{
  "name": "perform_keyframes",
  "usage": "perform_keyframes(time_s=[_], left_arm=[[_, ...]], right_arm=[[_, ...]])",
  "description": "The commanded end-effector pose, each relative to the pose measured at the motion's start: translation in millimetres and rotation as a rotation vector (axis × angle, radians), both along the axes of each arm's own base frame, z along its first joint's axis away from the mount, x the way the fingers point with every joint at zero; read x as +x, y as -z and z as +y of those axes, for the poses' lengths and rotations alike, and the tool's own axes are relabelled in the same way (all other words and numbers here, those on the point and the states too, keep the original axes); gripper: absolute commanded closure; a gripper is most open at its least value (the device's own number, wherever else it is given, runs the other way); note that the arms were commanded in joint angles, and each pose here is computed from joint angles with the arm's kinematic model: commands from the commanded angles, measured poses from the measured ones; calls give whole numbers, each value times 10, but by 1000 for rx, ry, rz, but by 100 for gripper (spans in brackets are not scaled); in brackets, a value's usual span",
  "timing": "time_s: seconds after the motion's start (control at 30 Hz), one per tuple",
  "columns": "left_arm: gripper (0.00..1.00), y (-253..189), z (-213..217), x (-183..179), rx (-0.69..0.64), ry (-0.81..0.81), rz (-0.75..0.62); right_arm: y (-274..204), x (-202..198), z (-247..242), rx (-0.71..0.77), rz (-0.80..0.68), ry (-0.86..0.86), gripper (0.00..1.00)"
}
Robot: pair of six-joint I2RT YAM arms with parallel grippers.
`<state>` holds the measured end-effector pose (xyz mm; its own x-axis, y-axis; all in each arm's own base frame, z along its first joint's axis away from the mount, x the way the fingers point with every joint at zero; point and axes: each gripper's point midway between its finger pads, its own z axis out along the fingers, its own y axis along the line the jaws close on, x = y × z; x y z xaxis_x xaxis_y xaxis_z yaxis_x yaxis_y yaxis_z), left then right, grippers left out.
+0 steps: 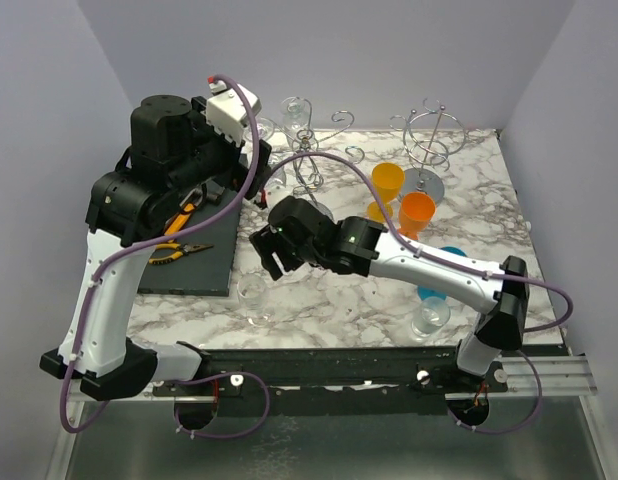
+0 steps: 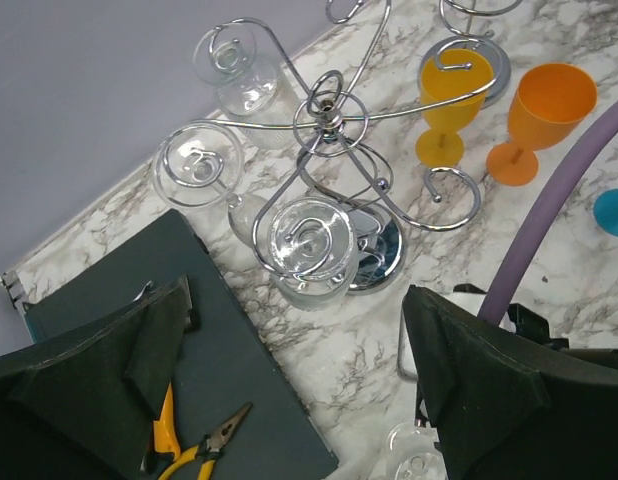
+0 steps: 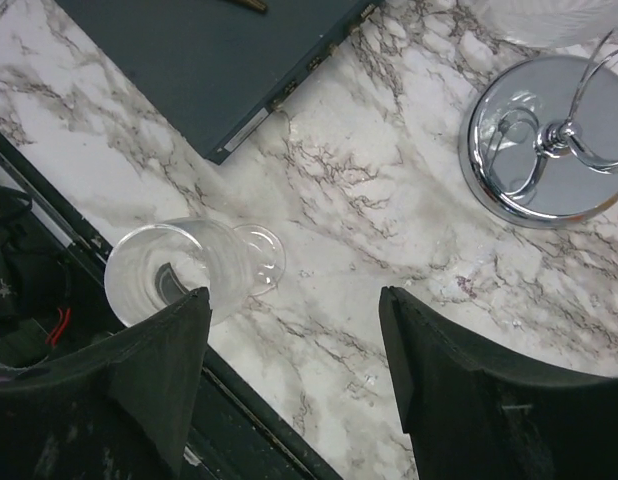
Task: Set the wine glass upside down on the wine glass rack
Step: Pick up the wine glass at the center of the board.
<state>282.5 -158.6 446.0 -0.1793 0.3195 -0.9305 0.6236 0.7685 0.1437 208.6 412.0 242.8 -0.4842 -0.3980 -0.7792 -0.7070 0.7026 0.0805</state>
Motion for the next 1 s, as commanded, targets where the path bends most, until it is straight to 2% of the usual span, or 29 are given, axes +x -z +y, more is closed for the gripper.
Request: perform_keyframes(time_s=[0.0,0.1,0.27,0.4,0.6,0.73,0.77,0.8,0.97], left_arm=[[1,-248,136,77,-52,-110,-71],[1,-289,209,174,-52,-173,-95],[1,-282,194,205,-62,-179,-86],[1,-298,200,190,-67,-180,-91],[1,-366,225,146,-70,-177,-113],[1,-414,287,150,-56,-200,-136],[1,-418,290,150,-55,-201,-138],[1,-417,290,148,-53,-200,-139],[1,-415,267,151,-59,-191,-136]], right_arm=[[296,-106,262,-30,30,-86,26],[421,-173,370,-45,51,-129,26],[579,-221,468,-77,75,-159,28],[677,-223,486,-96,89,-161,34],[806,-209,506,-122,97,-160,59],[708,-186,433,-117,66,-151,90],[664,-182,396,-113,56,-146,95],[585,-169,358,-103,38,-138,99],[198,-116,93,-50,-67,-100,100]])
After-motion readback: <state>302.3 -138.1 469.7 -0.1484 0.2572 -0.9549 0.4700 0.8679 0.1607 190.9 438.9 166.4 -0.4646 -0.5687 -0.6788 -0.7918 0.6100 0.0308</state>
